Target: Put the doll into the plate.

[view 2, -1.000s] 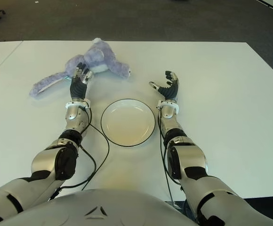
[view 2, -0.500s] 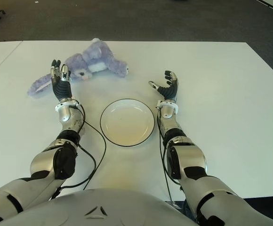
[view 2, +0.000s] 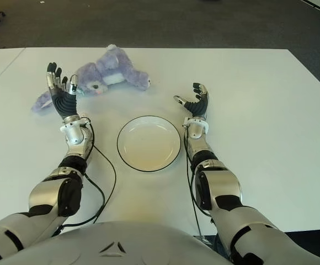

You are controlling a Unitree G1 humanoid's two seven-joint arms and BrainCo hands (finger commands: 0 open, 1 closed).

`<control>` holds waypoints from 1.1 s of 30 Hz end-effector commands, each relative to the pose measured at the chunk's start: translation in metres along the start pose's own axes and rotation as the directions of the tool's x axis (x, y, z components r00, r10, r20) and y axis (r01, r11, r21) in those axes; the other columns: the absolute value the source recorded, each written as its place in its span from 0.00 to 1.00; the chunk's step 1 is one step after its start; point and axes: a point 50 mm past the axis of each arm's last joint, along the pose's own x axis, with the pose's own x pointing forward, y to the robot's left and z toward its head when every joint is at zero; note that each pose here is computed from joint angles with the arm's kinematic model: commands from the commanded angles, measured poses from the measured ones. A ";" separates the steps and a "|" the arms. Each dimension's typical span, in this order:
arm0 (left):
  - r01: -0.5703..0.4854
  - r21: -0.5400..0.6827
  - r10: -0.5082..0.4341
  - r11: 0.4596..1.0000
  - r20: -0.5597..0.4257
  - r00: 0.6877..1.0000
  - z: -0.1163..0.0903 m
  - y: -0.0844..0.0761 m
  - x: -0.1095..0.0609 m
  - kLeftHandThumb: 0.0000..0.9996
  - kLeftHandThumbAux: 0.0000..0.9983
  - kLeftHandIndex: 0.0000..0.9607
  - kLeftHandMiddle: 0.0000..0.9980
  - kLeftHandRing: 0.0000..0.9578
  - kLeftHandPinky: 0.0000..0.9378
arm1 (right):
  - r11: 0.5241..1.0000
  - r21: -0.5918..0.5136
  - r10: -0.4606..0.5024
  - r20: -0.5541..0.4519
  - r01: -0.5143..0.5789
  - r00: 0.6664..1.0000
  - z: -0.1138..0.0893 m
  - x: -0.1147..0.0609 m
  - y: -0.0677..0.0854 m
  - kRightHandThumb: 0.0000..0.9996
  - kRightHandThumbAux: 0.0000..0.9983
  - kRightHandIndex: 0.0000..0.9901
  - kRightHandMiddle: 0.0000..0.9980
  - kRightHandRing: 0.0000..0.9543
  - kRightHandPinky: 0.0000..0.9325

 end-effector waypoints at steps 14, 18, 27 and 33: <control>0.017 0.622 -0.111 0.783 0.114 0.987 -0.023 0.035 -0.017 0.20 0.49 0.00 0.00 0.00 0.01 | 0.994 -0.073 0.044 -0.403 -0.080 0.914 -0.092 -0.086 0.001 0.00 0.89 0.27 0.24 0.25 0.23; 0.016 0.687 -0.171 0.727 0.157 0.973 -0.021 0.036 -0.008 0.18 0.47 0.00 0.00 0.00 0.02 | 0.995 -0.066 0.047 -0.406 -0.081 0.913 -0.092 -0.086 0.001 0.00 0.89 0.27 0.24 0.24 0.24; 0.044 0.828 -0.333 0.560 0.175 0.927 -0.016 0.036 0.017 0.19 0.39 0.00 0.00 0.00 0.00 | 0.994 -0.055 0.061 -0.417 -0.092 0.907 -0.093 -0.085 0.001 0.00 0.89 0.27 0.24 0.25 0.23; 0.051 0.924 -0.377 0.378 0.103 0.920 -0.013 0.042 0.044 0.17 0.34 0.00 0.00 0.00 0.00 | 0.995 -0.043 0.067 -0.425 -0.094 0.903 -0.093 -0.085 0.001 0.00 0.88 0.28 0.26 0.26 0.23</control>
